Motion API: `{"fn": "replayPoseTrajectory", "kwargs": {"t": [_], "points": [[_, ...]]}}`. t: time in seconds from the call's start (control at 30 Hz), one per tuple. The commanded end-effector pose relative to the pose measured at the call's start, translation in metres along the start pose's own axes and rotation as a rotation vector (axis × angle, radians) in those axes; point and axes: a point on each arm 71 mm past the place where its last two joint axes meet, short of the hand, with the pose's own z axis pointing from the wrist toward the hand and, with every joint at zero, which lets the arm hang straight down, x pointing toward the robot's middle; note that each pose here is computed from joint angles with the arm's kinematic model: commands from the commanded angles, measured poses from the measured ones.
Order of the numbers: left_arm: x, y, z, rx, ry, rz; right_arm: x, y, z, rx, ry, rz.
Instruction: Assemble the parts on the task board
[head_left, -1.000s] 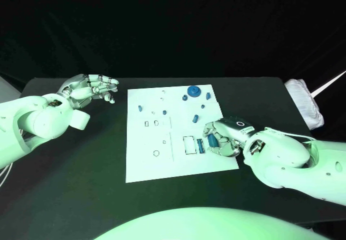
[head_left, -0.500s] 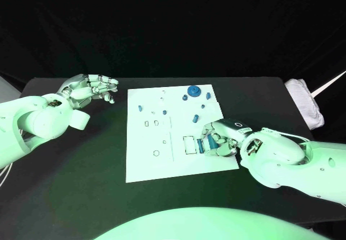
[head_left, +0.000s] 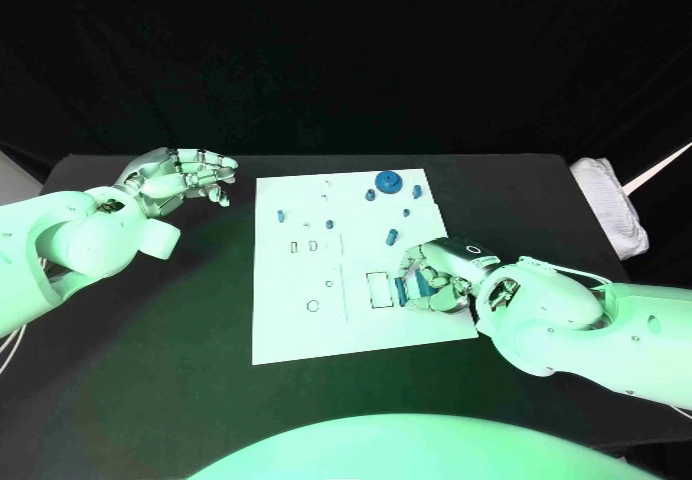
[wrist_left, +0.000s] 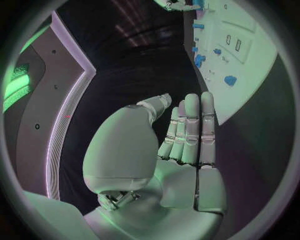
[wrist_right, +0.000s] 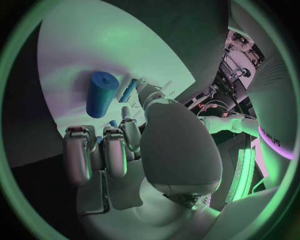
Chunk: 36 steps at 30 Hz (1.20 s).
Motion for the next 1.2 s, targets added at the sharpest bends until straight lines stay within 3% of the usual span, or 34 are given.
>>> {"fn": "replayPoseTrajectory", "kwargs": {"t": [0.03, 1.2], "points": [[0.0019, -0.0015, 0.0006, 0.012, 0.010, -0.001, 0.0027, 0.0009, 0.0007, 0.000, 0.022, -0.010], [0.0019, -0.0013, 0.0007, 0.010, 0.010, -0.001, 0.0078, 0.0020, 0.0061, -0.010, 0.044, -0.059]]}}
